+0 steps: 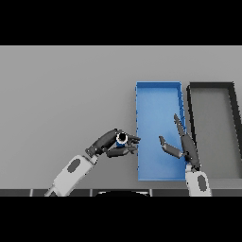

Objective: Pick up the blue pipe and place it into the blue bin.

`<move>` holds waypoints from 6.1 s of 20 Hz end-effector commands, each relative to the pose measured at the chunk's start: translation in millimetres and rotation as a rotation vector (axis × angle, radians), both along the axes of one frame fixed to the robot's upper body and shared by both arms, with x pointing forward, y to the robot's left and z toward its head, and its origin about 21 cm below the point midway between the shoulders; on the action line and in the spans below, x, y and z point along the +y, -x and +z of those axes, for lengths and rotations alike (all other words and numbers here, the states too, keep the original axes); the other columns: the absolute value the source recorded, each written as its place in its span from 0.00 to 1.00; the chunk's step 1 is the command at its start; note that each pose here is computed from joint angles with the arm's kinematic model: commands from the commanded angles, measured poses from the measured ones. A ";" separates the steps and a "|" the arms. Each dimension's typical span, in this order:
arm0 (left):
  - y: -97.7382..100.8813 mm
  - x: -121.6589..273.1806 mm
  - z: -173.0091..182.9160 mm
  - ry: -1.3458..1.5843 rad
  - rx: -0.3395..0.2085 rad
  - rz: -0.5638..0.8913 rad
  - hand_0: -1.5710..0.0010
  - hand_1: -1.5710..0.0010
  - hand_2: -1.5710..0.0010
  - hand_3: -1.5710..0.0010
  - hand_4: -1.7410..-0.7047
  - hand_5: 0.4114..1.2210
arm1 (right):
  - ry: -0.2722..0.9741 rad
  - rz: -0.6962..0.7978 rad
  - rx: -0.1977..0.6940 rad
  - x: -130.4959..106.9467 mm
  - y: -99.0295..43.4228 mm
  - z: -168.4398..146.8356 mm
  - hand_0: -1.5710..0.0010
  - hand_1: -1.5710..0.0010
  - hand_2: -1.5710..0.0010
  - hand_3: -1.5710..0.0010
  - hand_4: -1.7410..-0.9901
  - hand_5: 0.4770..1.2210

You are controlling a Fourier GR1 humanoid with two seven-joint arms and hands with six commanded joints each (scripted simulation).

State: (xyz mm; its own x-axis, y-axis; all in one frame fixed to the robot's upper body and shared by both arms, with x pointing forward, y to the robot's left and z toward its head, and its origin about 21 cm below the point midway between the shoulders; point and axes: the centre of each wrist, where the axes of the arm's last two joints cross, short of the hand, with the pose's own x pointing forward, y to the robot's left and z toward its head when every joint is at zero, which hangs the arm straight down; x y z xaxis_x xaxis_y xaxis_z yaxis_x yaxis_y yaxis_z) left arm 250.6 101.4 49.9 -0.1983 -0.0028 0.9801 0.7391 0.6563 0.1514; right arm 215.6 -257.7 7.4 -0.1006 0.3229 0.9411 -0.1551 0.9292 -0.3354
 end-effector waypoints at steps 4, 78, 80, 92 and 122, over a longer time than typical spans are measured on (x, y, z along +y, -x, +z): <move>2.1 -1.2 -3.2 -0.003 0.009 -0.001 0.00 0.00 0.00 0.08 0.01 1.00 | 0.007 -0.007 0.007 -3.6 -2.7 0.5 1.00 1.00 1.00 1.00 0.65 0.28; -5.0 3.6 -3.6 -0.181 0.002 -0.007 0.99 0.99 0.99 0.99 0.80 0.16 | -0.251 1.140 0.057 156.8 -62.3 188.6 0.00 0.00 0.00 0.00 0.33 1.00; -7.6 5.7 -5.2 -0.184 0.005 0.003 0.99 0.99 0.99 0.99 0.79 0.13 | -0.301 1.128 0.075 153.6 -64.1 213.5 0.00 0.00 0.00 0.00 0.33 1.00; 0.3 11.0 4.2 -0.212 -0.007 0.005 1.00 1.00 1.00 1.00 0.82 0.09 | -0.328 0.794 -0.167 115.1 -122.6 329.0 0.00 0.00 0.00 0.00 0.32 1.00; -2.2 12.9 -0.3 -0.215 -0.005 0.011 1.00 1.00 1.00 1.00 0.83 0.10 | -0.050 -0.003 0.831 -3.8 -149.8 94.9 0.79 0.80 0.81 0.87 0.68 0.78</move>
